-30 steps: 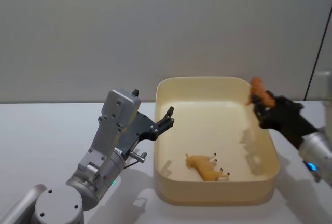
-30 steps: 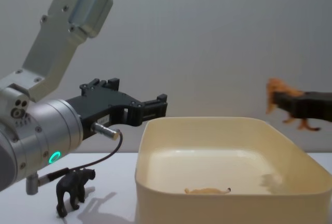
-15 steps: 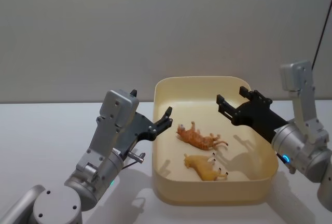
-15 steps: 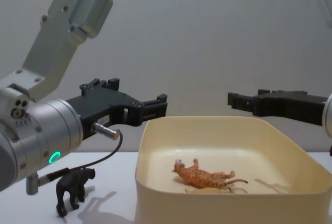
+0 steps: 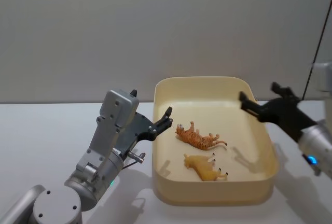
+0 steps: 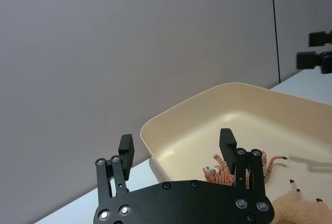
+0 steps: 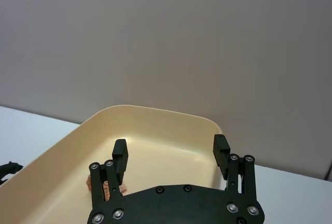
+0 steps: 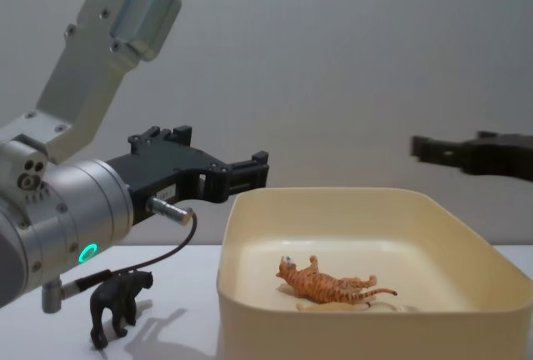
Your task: Pick up the toy alternately with two hands and place it into the central storage box.
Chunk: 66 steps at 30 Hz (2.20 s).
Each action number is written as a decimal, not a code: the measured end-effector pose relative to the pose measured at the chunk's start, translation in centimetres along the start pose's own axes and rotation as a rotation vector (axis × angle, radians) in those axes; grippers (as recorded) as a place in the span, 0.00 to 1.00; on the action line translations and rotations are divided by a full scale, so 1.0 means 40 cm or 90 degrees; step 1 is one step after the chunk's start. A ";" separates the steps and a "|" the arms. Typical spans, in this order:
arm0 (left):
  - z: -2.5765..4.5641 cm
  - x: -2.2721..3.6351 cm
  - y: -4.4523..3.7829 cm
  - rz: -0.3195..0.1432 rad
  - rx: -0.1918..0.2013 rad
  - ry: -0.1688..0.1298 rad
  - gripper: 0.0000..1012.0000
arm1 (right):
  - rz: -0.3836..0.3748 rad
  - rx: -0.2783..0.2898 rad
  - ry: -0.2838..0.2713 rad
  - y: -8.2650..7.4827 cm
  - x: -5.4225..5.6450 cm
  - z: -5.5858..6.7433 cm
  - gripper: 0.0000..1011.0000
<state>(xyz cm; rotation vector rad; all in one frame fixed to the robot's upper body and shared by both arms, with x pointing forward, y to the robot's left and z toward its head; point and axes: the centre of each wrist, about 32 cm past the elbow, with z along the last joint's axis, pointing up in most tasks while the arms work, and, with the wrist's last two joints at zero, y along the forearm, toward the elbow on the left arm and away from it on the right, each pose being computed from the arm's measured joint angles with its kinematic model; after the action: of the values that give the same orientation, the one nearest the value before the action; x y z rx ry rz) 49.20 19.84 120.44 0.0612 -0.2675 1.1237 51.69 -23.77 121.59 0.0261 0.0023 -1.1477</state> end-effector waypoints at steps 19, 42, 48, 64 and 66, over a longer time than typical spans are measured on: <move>0.000 -0.004 0.031 0.015 0.033 0.008 0.99 | -0.062 0.020 0.011 -0.098 0.055 0.016 0.99; -0.022 0.041 0.159 0.096 0.195 0.061 0.99 | -0.075 0.024 0.011 -0.121 0.065 0.021 0.99; -0.039 0.059 0.163 0.085 0.216 0.077 0.99 | -0.076 0.025 0.011 -0.122 0.066 0.022 0.99; -0.087 0.099 0.131 0.056 0.242 0.111 0.99 | -0.077 0.025 0.012 -0.124 0.067 0.023 0.99; -0.094 0.104 0.122 0.059 0.241 0.116 0.99 | -0.077 0.025 0.012 -0.124 0.067 0.023 0.99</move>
<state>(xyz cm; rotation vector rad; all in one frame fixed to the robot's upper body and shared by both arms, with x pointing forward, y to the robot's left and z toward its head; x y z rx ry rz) 47.18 26.34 117.39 0.2826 0.1089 1.2518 48.25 -28.29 122.35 0.0724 -0.0027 -1.2678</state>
